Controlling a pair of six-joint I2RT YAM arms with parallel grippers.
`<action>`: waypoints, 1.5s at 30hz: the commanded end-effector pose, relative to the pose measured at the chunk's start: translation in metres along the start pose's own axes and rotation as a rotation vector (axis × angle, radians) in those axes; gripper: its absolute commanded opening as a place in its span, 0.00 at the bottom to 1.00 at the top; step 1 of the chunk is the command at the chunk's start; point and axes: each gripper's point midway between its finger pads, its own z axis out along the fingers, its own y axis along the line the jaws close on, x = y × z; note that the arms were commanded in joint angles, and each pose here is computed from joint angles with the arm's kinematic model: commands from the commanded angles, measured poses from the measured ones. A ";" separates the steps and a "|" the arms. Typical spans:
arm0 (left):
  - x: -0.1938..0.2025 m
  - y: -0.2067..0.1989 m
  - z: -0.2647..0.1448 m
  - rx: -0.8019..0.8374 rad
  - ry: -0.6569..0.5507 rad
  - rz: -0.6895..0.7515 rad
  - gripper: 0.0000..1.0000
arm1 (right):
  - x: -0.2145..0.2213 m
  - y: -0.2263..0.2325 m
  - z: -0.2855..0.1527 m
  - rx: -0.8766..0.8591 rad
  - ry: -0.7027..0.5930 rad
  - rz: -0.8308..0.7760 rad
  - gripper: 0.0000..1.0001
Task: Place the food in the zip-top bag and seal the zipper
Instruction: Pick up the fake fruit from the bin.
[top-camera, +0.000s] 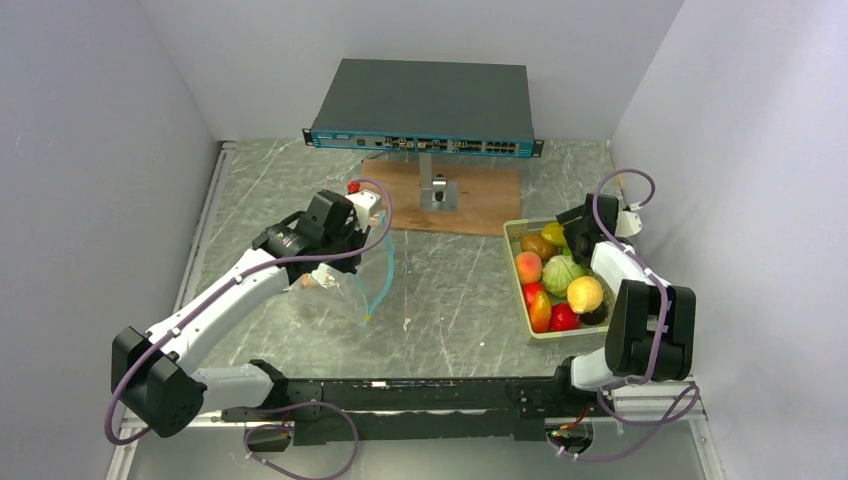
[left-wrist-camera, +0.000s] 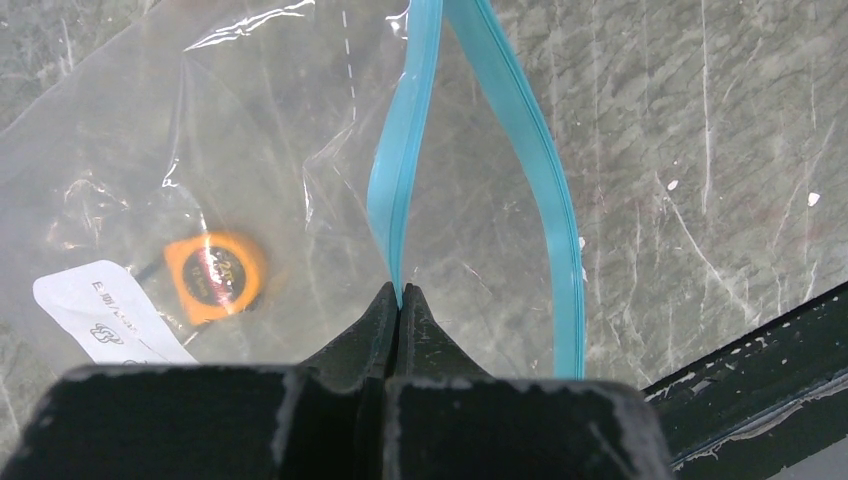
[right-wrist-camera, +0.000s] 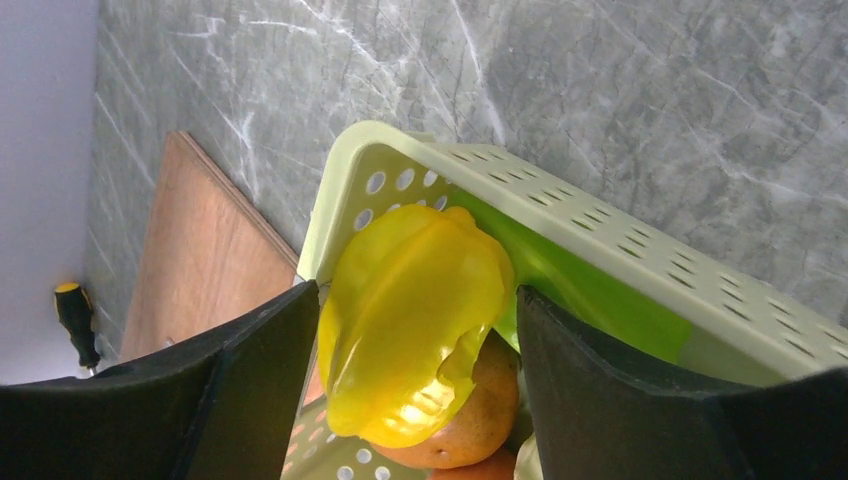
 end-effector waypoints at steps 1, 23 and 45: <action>-0.008 0.003 0.001 -0.026 -0.036 0.024 0.00 | 0.002 0.002 0.003 -0.042 -0.013 0.073 0.71; -0.007 0.003 0.002 -0.031 -0.023 0.030 0.00 | -0.016 0.008 -0.039 -0.105 -0.060 0.093 0.30; -0.010 0.001 -0.003 -0.023 -0.044 0.033 0.00 | 0.066 0.108 -0.160 -0.584 0.037 -0.447 0.10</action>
